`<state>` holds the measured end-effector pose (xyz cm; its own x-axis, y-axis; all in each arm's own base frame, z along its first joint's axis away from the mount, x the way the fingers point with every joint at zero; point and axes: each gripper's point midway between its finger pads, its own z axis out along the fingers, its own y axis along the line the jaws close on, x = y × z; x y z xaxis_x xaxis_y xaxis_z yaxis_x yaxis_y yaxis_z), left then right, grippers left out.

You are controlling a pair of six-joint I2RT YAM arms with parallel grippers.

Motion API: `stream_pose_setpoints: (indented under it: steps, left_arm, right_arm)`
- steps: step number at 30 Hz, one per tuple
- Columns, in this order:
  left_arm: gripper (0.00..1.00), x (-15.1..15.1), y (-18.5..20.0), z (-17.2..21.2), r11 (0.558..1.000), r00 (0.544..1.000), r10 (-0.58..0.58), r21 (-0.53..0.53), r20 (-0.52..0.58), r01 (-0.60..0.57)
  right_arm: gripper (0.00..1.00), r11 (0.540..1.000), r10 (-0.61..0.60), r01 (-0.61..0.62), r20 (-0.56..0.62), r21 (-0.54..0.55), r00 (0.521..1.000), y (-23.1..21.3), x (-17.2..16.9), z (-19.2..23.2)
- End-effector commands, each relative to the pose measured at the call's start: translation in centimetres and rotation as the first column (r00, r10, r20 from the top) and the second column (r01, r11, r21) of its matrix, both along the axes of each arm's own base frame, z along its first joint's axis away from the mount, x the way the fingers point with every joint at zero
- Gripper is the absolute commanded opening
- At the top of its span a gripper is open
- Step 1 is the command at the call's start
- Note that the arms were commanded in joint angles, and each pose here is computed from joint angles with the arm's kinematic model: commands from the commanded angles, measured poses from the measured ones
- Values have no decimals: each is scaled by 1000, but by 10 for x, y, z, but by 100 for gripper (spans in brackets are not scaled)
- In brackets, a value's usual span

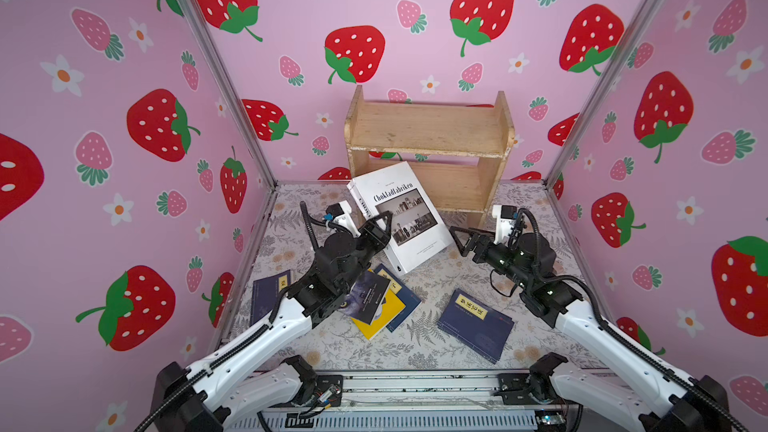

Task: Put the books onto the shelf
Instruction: 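Lift the white book with both grippers toward the wooden shelf, then slide the white book onto the lower shelf tier with both grippers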

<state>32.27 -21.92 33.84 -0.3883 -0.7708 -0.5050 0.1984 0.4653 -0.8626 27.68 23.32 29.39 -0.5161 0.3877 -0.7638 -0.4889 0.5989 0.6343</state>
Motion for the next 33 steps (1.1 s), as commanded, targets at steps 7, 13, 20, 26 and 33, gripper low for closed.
stream_pose_setpoints:
  steps: [7,13,20,26,33]
  left_arm:
    - [17,47,13,57,927,926,334,-239,176,-289]
    - [17,76,1,59,879,885,430,-305,176,-367]
    - [17,110,-12,52,829,849,507,-354,149,-433]
    - [18,134,-20,25,792,816,568,-342,110,-505]
    - [22,150,-23,4,775,795,601,-302,79,-555]
  right_arm:
    - [95,977,-168,159,54,140,984,-26,11,45]
    - [93,979,-163,161,4,127,987,-7,36,32]
    - [92,979,-196,193,45,59,980,3,62,31]
    - [91,974,-227,223,126,50,966,7,84,36]
    - [89,986,-164,165,107,1,981,29,107,18]
